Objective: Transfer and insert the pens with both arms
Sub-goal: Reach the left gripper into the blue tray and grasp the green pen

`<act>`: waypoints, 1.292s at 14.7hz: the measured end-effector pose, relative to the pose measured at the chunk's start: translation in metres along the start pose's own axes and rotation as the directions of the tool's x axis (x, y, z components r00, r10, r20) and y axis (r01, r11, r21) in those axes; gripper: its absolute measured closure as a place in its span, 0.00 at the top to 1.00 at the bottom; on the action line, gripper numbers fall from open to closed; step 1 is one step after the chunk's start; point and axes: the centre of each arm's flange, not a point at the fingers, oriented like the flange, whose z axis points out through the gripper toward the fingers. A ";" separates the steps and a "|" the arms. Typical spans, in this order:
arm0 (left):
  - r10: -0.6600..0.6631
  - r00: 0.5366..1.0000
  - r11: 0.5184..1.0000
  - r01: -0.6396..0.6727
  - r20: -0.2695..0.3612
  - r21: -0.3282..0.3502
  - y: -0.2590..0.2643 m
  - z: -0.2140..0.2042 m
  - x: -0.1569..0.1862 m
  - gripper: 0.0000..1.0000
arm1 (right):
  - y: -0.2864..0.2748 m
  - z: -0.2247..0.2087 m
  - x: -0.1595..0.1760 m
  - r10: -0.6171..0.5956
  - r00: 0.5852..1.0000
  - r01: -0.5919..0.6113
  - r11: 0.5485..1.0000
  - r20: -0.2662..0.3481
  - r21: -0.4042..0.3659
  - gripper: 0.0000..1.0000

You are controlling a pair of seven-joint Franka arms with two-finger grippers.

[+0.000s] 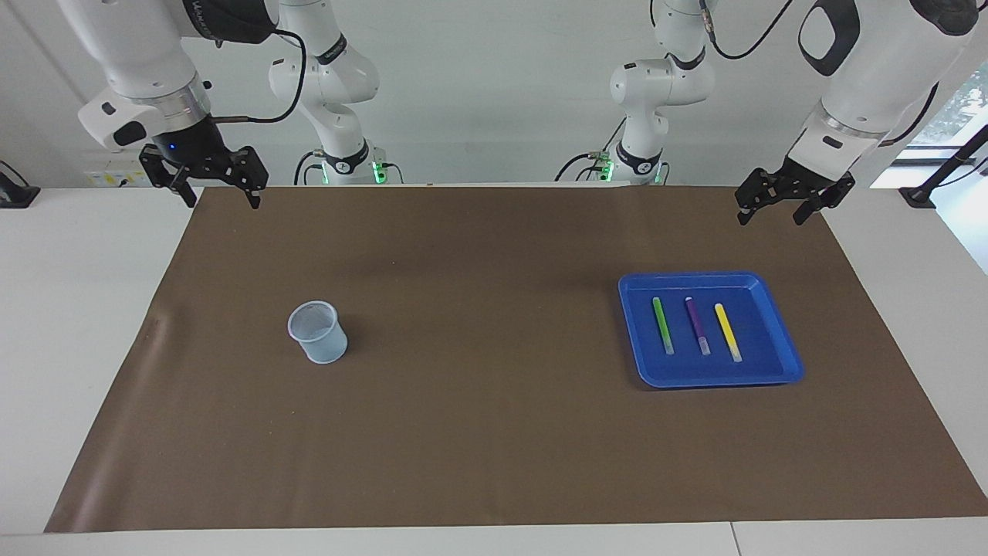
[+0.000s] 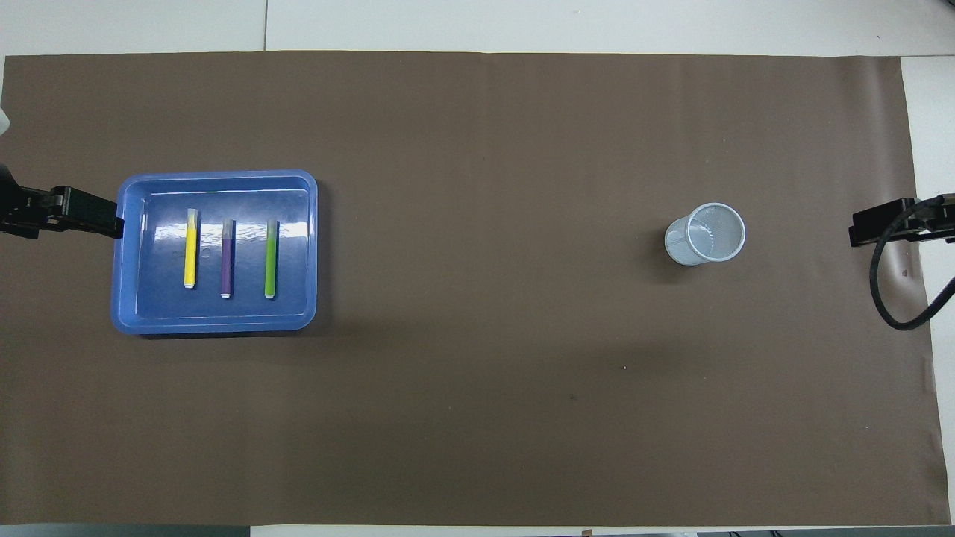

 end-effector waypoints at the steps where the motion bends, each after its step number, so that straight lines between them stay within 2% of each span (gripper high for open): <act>1: -0.004 1.000 1.000 0.004 -0.001 0.000 0.000 0.000 0.000 1.00 | 0.000 0.000 0.000 0.000 1.000 0.000 1.000 0.000 0.000 1.00; 7: -0.014 1.000 1.000 0.014 0.003 0.000 0.001 0.002 0.000 1.00 | 0.000 0.000 0.000 0.000 1.000 0.000 1.000 0.000 0.000 1.00; 11: 0.008 0.999 1.000 -0.008 -0.052 0.001 0.013 0.015 0.008 1.00 | -0.002 0.001 -0.001 0.002 1.000 -0.002 1.000 0.012 0.027 1.00; 15: 0.057 0.994 0.998 -0.057 -0.088 0.002 0.042 0.078 0.018 1.00 | 0.007 0.003 -0.004 0.033 0.999 -0.037 0.990 0.032 0.133 1.00; 19: 0.079 0.991 0.997 -0.079 -0.107 -0.001 0.054 0.164 0.029 1.00 | 0.016 0.004 -0.006 0.070 0.996 -0.082 0.951 0.051 0.297 1.00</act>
